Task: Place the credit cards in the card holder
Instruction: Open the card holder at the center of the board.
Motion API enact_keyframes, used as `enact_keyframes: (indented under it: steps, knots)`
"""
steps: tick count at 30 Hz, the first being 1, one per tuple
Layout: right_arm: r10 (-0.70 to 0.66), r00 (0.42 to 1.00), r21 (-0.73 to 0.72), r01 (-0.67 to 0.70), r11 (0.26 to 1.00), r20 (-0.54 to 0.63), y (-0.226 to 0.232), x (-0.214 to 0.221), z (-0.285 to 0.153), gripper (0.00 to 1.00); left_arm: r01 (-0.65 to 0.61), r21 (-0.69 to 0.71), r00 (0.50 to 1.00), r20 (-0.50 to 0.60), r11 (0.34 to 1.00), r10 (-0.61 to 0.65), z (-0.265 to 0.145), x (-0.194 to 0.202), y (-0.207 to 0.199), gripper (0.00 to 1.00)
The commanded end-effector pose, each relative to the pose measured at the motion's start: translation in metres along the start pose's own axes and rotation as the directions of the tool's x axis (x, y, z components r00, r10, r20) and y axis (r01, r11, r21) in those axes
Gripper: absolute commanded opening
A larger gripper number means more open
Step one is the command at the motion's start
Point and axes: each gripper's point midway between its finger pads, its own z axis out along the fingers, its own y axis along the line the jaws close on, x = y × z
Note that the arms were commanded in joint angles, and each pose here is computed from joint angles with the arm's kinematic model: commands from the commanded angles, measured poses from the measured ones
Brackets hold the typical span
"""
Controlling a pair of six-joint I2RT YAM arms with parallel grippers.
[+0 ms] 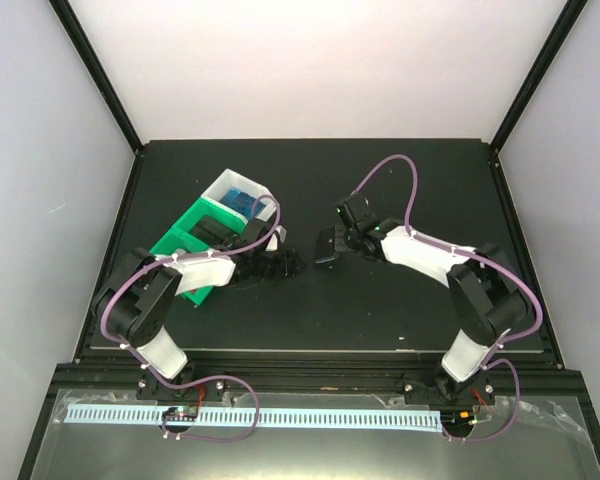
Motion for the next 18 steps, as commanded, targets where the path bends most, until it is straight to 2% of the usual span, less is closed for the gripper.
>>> enact_keyframes:
  steps: [1,15,18]
  knots:
    - [-0.044,0.999,-0.039,0.043,0.998,-0.027,0.002,0.004,-0.015,0.01,-0.050,0.041,0.999,-0.007,0.998,0.051,-0.011,0.006,-0.014,0.72]
    - [-0.119,0.990,-0.023,0.118,0.993,-0.075,-0.002,0.014,-0.041,0.01,-0.069,0.068,0.995,0.076,0.995,0.063,-0.041,0.012,-0.022,0.79]
    - [-0.132,0.987,-0.009,0.131,0.991,-0.089,0.002,0.015,-0.043,0.01,-0.067,0.122,0.996,0.066,0.990,0.059,-0.043,0.013,-0.032,0.79]
